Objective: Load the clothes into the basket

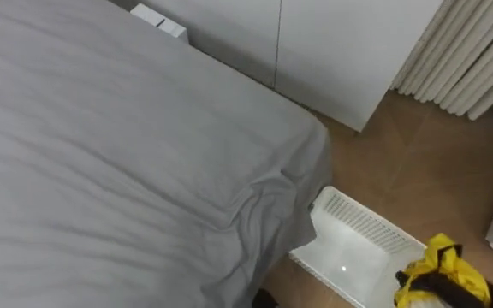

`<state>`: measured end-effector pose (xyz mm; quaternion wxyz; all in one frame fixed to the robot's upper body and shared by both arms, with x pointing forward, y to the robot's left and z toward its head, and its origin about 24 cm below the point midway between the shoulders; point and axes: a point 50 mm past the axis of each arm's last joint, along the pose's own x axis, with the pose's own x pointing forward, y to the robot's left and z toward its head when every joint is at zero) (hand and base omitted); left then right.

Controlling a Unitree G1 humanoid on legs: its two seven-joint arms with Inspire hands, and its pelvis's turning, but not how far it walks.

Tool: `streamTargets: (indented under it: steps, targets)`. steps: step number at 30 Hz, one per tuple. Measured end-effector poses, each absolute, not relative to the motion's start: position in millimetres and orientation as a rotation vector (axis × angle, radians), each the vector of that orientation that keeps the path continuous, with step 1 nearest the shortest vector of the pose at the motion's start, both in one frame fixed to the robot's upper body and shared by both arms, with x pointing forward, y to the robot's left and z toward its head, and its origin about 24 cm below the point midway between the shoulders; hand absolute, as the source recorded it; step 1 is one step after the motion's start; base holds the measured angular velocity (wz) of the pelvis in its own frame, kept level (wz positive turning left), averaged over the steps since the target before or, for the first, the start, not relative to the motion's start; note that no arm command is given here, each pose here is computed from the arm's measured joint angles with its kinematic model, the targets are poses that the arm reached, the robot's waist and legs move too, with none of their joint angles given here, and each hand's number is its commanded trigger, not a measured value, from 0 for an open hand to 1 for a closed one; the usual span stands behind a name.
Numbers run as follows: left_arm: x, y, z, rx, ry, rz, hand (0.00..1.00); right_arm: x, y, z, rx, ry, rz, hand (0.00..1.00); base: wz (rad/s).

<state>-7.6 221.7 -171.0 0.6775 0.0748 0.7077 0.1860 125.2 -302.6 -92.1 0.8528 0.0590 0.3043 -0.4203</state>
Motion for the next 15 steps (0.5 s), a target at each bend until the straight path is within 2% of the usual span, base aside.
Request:
streamTargets:
  steps: [9, 10, 11, 12, 15]
  targets:
    - [4.0, 215.9, -172.5, 0.166, 1.543, 0.381, 0.00, 144.3, -312.2, -88.9, 0.098, 0.617, -0.932, 1.00, 0.01]
    - [4.5, 215.8, -172.6, 0.168, 1.541, 0.379, 0.00, 144.3, -311.9, -89.4, 0.097, 0.620, -0.933, 0.89, 0.07]
    - [5.3, 215.3, -172.7, 0.170, 1.535, 0.373, 0.00, 145.1, -311.2, -90.1, 0.100, 0.623, -0.932, 0.54, 0.07]
    - [6.4, 215.3, -172.7, 0.169, 1.528, 0.371, 0.00, 149.0, -310.4, -89.9, 0.102, 0.622, -0.929, 0.00, 0.11]
    - [9.7, 215.6, -172.6, 0.175, 1.517, 0.362, 0.00, 151.2, -310.0, -93.5, 0.101, 0.647, -0.935, 0.00, 0.14]
